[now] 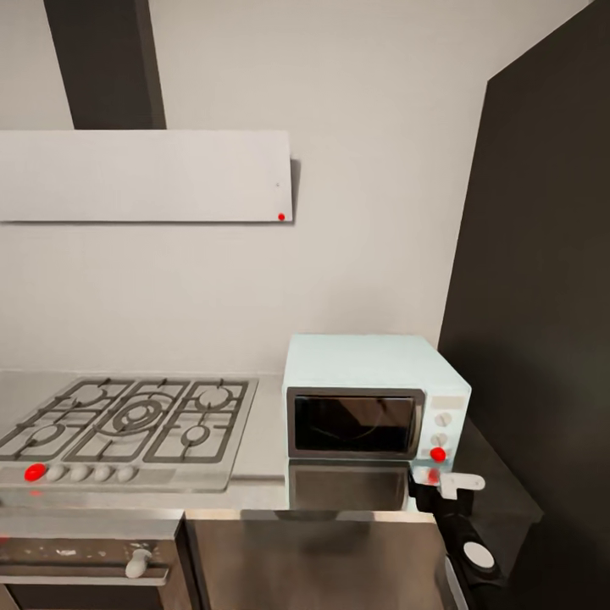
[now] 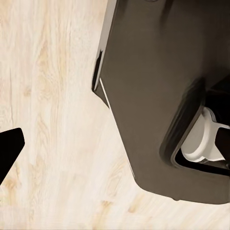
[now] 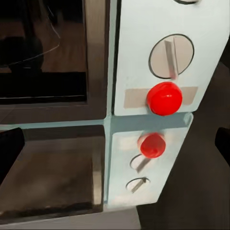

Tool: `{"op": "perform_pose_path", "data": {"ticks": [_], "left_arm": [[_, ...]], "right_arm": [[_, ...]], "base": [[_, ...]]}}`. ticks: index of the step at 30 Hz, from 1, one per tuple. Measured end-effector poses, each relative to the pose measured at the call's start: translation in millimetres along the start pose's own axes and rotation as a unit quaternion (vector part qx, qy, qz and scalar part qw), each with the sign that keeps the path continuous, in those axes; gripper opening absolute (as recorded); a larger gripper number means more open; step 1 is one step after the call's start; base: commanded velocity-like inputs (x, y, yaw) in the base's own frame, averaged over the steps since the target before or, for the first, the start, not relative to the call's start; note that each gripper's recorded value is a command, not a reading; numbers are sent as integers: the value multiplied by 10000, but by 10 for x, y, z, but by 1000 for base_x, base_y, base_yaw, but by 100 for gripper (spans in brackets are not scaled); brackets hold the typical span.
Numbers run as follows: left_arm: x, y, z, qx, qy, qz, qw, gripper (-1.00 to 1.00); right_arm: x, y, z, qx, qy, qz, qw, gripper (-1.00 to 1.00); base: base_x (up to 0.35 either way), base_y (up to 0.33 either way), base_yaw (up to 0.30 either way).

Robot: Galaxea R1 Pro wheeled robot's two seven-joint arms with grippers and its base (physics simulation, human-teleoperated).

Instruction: In the kitchen, take the popcorn bag from the countertop, put it into the microwave, and heat it until the popcorn is cooked so the cooked popcorn ends up inside the bag.

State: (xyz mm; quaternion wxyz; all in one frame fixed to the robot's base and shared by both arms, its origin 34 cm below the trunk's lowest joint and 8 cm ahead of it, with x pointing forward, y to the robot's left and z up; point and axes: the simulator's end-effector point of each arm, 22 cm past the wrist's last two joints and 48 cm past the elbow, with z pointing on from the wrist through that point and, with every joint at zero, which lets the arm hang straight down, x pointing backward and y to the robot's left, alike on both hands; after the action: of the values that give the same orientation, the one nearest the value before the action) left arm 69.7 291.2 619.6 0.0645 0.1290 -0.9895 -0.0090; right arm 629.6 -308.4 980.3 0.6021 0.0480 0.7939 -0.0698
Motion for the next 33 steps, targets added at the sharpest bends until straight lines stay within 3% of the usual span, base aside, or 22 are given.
{"op": "perform_pose_path", "data": {"ticks": [7,14,20,23,26,33], "left_arm": [[36,12,1,-12,46,7,10000,100],[40,16,0,-15,50,7,10000,100],[35,27,0,-22,48,6,10000,100],[39,22,0,-20,52,7,10000,100],[35,28,0,-27,47,4,10000,100],[34,29,0,-26,47,6,10000,100]], "right_arm": [[178,29,5,-25,98,-13,9999,100],[310,51,-3,-40,124,-12,9999,100],[213,22,1,-28,-125,-18,9999,100],[224,-101,2,96,-120,37,9999,100],[281,-387,-6,391,-69,194,9990,100],[512,-401,-23,412,169,227,9988,100]], "base": [[46,0,0],[299,0,0],[84,-27,0],[174,-152,0],[76,-68,0],[9,-8,0]]}}
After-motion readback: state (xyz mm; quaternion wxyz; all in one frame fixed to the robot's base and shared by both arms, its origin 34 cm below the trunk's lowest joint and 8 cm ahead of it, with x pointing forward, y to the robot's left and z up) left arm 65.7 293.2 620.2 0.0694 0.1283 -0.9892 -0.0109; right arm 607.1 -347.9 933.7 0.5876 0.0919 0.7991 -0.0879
